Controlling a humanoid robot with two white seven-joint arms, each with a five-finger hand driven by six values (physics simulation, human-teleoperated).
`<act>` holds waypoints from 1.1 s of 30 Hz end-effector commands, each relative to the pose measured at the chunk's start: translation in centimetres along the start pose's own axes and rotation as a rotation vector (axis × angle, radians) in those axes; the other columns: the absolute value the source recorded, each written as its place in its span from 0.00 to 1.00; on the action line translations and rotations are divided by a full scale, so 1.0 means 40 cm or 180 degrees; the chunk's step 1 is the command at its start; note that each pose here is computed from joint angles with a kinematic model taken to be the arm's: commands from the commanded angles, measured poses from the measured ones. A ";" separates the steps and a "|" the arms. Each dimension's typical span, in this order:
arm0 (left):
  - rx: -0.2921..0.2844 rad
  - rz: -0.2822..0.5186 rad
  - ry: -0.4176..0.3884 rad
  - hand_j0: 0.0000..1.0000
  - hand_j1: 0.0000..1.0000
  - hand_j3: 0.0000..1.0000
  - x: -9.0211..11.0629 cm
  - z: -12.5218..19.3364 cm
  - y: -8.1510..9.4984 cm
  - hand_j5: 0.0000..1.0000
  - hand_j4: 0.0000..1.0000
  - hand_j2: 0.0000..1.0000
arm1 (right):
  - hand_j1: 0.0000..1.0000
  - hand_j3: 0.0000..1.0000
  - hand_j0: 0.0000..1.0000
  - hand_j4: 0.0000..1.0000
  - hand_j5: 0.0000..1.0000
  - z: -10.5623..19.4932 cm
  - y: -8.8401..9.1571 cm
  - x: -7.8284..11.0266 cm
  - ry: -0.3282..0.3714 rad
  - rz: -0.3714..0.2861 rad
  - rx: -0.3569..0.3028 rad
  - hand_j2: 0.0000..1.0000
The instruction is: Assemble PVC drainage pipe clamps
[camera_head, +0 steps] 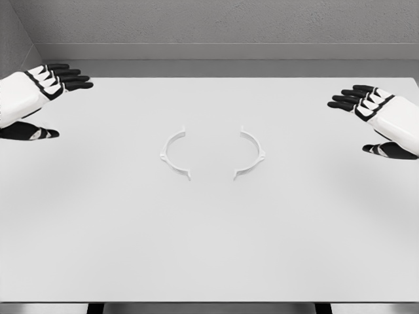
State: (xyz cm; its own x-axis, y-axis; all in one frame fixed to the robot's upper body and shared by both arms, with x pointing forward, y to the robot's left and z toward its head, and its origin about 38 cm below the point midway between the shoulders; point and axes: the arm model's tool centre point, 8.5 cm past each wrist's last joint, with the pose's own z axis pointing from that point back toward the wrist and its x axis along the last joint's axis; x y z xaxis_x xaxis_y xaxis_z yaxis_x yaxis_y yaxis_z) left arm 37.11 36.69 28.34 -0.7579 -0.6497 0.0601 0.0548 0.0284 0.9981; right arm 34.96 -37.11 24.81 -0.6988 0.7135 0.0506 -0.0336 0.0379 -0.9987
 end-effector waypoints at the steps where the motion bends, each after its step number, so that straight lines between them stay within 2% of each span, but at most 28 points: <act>1: -0.0226 0.0001 -0.0062 1.00 1.00 1.00 0.012 -0.005 -0.015 1.00 1.00 1.00 | 1.00 1.00 1.00 1.00 1.00 -0.001 0.002 0.001 0.0001 0.0011 0.0010 1.00; 2: -0.0306 0.0020 -0.0068 1.00 1.00 1.00 0.014 -0.003 -0.027 1.00 1.00 1.00 | 1.00 1.00 1.00 1.00 1.00 -0.001 0.001 0.001 0.0000 0.0011 0.0009 1.00; 5: -0.0304 0.0017 -0.0064 1.00 1.00 1.00 0.013 -0.005 -0.027 1.00 1.00 1.00 | 1.00 1.00 1.00 1.00 1.00 -0.003 -0.005 0.000 -0.0003 0.0008 -0.0016 1.00; 7: -0.0319 -0.0010 -0.0065 1.00 1.00 1.00 0.013 -0.007 -0.031 1.00 1.00 1.00 | 1.00 1.00 1.00 1.00 1.00 -0.029 -0.013 0.007 -0.0037 0.0000 -0.0166 1.00; 9: -0.0278 -0.0048 -0.0104 1.00 1.00 1.00 0.022 -0.033 -0.050 1.00 1.00 1.00 | 1.00 1.00 1.00 1.00 1.00 -0.093 -0.007 0.027 -0.0188 0.0260 0.0017 1.00; 10: -0.0229 -0.0047 -0.0134 1.00 1.00 1.00 0.029 -0.050 -0.058 1.00 1.00 1.00 | 1.00 1.00 1.00 1.00 1.00 -0.142 0.016 0.042 -0.0290 0.0267 0.0100 1.00; 12: -0.0165 -0.0073 -0.0173 1.00 1.00 1.00 0.038 -0.075 -0.066 1.00 1.00 1.00 | 1.00 1.00 1.00 1.00 1.00 -0.204 0.025 0.065 -0.0459 0.0295 0.0322 1.00; 15: -0.0103 -0.0040 -0.0169 1.00 1.00 1.00 0.036 -0.076 -0.060 1.00 1.00 1.00 | 1.00 1.00 1.00 1.00 1.00 -0.286 0.077 0.049 -0.0474 0.0150 0.0583 1.00; 19: -0.0013 0.0045 -0.0224 1.00 1.00 1.00 0.050 -0.105 -0.082 1.00 1.00 1.00 | 1.00 1.00 1.00 1.00 1.00 -0.316 0.058 0.037 -0.0465 0.0308 0.0831 1.00; 21: 0.0028 0.0078 -0.0253 1.00 1.00 1.00 0.058 -0.115 -0.088 1.00 1.00 1.00 | 1.00 1.00 1.00 1.00 1.00 -0.316 0.070 0.010 -0.0378 0.0247 0.0881 1.00; 24: 0.0075 0.0034 -0.0306 1.00 1.00 1.00 0.072 -0.132 -0.086 1.00 1.00 1.00 | 1.00 1.00 1.00 1.00 1.00 -0.350 0.131 0.009 -0.0348 -0.0075 0.0822 1.00; 26: 0.0076 -0.0061 -0.0323 1.00 1.00 1.00 0.081 -0.150 -0.094 1.00 1.00 1.00 | 1.00 1.00 1.00 1.00 1.00 -0.360 0.151 0.002 -0.0307 -0.0189 0.0813 1.00; 28: 0.0092 -0.0070 -0.0347 1.00 1.00 1.00 0.090 -0.165 -0.105 1.00 1.00 1.00 | 1.00 1.00 1.00 1.00 1.00 -0.365 0.192 -0.015 -0.0226 -0.0357 0.0863 1.00; 32: 0.0035 -0.0168 -0.0450 1.00 1.00 1.00 0.113 -0.209 -0.124 1.00 1.00 1.00 | 1.00 1.00 1.00 1.00 1.00 -0.372 0.193 -0.009 -0.0234 -0.0430 0.0725 1.00; 33: 0.0031 -0.0180 -0.0499 1.00 1.00 1.00 0.124 -0.230 -0.131 1.00 1.00 1.00 | 1.00 1.00 1.00 1.00 1.00 -0.375 0.205 -0.011 -0.0212 -0.0488 0.0719 1.00</act>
State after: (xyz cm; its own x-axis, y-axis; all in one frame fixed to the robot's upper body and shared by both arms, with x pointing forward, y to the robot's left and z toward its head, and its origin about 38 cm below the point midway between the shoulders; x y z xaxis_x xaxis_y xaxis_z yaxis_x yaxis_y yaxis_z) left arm 39.16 27.46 24.58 -0.8416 -0.5400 -0.0092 -0.0173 0.0099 0.9998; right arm 45.49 -26.64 16.98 -0.7297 0.6593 0.1814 -0.2868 -0.0542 -0.9565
